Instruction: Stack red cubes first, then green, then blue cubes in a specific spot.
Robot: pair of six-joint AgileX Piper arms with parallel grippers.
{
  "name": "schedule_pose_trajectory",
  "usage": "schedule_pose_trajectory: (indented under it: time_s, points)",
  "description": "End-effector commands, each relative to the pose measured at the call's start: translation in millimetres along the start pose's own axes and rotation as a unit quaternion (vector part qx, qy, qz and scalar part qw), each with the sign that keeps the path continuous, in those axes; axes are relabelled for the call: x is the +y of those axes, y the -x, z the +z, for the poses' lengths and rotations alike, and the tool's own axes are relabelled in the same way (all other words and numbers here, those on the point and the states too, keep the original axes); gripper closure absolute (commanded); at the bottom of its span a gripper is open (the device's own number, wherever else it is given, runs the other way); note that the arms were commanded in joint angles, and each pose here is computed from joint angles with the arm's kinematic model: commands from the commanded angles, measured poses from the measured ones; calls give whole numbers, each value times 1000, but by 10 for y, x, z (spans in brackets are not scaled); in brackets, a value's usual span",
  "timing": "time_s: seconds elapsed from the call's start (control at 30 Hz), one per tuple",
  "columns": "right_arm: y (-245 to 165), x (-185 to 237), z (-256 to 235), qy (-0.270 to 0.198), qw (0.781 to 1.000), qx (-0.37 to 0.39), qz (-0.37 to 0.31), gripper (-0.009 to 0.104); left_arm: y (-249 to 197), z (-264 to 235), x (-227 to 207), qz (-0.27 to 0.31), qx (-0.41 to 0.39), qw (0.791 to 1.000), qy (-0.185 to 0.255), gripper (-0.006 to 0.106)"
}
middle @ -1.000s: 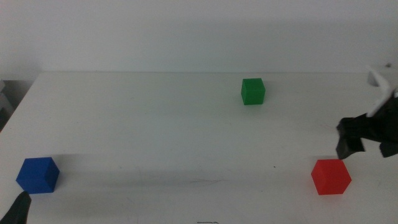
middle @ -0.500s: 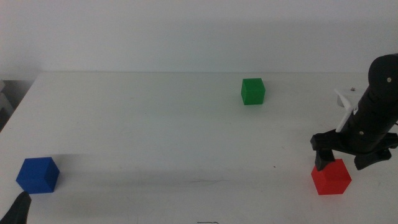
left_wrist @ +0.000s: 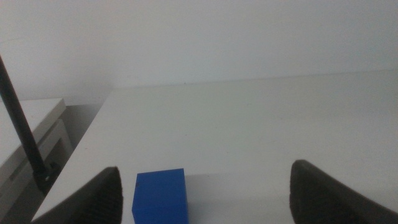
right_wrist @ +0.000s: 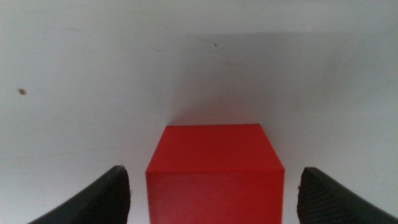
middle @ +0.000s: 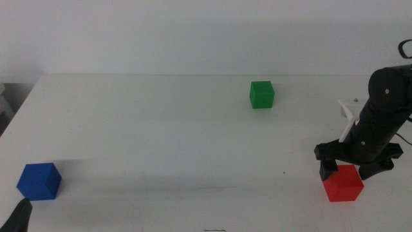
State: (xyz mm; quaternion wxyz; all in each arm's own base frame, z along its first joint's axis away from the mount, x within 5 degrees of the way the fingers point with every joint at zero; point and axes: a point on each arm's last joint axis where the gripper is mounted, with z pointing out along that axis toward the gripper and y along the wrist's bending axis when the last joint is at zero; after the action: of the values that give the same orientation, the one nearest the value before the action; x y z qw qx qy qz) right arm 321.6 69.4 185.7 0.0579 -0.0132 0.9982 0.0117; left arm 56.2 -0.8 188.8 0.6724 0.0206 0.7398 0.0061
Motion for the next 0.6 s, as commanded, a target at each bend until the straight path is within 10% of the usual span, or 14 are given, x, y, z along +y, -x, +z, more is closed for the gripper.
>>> schedule_pose_trajectory:
  time_s: [0.0,0.33,0.53,0.57]
  points:
    - [56,12,-158,3,999,-32,-5,20,87,-20,0,-5,-48,999,-1,11]
    - [40,9,-30,-4,1000,1,-5,31,87,-20,0,-5,-48,999,-1,11]
    - [43,10,-32,-3,1000,0,-3,70,87,-20,0,-5,-48,999,-1,11]
    - [37,34,-62,-2,1000,12,-3,93,87,-20,0,-5,-48,999,-1,11]
